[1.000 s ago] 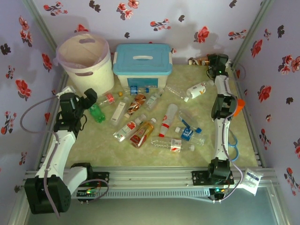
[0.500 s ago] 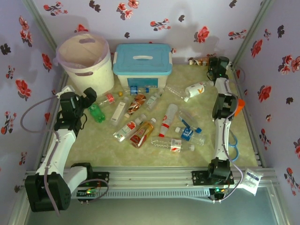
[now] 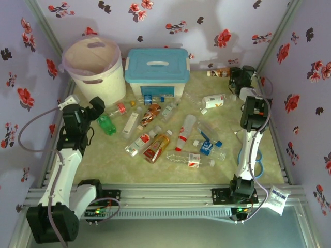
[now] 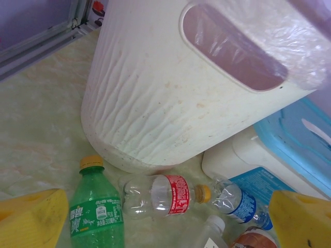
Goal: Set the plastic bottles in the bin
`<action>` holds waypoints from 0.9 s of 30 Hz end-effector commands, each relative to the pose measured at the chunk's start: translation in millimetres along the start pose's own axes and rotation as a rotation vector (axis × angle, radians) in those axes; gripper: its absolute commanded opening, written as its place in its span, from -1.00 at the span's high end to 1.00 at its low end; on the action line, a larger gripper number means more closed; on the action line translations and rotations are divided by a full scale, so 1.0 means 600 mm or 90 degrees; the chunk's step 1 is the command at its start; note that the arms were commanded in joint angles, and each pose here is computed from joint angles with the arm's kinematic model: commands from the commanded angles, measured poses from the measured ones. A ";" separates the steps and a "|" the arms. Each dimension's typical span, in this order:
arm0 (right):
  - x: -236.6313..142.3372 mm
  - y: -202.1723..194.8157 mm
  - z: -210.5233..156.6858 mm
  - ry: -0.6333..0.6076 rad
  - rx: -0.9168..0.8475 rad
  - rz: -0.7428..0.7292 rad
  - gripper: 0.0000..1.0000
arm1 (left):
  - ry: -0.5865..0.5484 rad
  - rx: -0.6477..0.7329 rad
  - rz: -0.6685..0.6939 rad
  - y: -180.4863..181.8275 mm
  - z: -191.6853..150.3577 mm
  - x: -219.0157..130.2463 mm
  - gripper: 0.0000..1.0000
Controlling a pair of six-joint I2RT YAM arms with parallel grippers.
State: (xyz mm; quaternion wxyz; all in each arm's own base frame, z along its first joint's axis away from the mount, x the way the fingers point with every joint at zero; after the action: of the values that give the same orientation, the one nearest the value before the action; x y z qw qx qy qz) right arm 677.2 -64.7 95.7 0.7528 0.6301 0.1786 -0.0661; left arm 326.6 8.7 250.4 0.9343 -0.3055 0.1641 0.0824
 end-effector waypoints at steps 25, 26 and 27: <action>-0.425 0.226 -0.290 0.255 -0.337 0.154 0.36 | 0.308 0.371 -0.462 -0.356 -0.150 -0.140 -0.99; -0.438 0.223 -0.310 0.281 -0.346 0.155 0.36 | 0.324 0.379 -0.477 -0.367 -0.163 -0.140 -0.99; -0.452 0.222 -0.329 0.305 -0.355 0.161 0.36 | 0.342 0.384 -0.490 -0.376 -0.173 -0.138 -0.99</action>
State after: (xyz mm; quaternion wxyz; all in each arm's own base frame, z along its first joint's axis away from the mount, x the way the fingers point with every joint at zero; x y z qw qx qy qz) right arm 464.4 94.8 302.7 0.8372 0.4619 0.2233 0.1891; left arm 287.6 -215.1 318.7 0.8914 -0.0962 0.2841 -0.3398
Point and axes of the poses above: each hand's point on the last joint's axis, 136 mm out from that joint toward the fingers, its own x axis out along the fingers, its own y axis along the line the jaws close on, z = x × y, the point moved 1 cm from there along -x, back along the fingers, and after that the axes turned 2 degrees about -x, right-handed, at the moved point
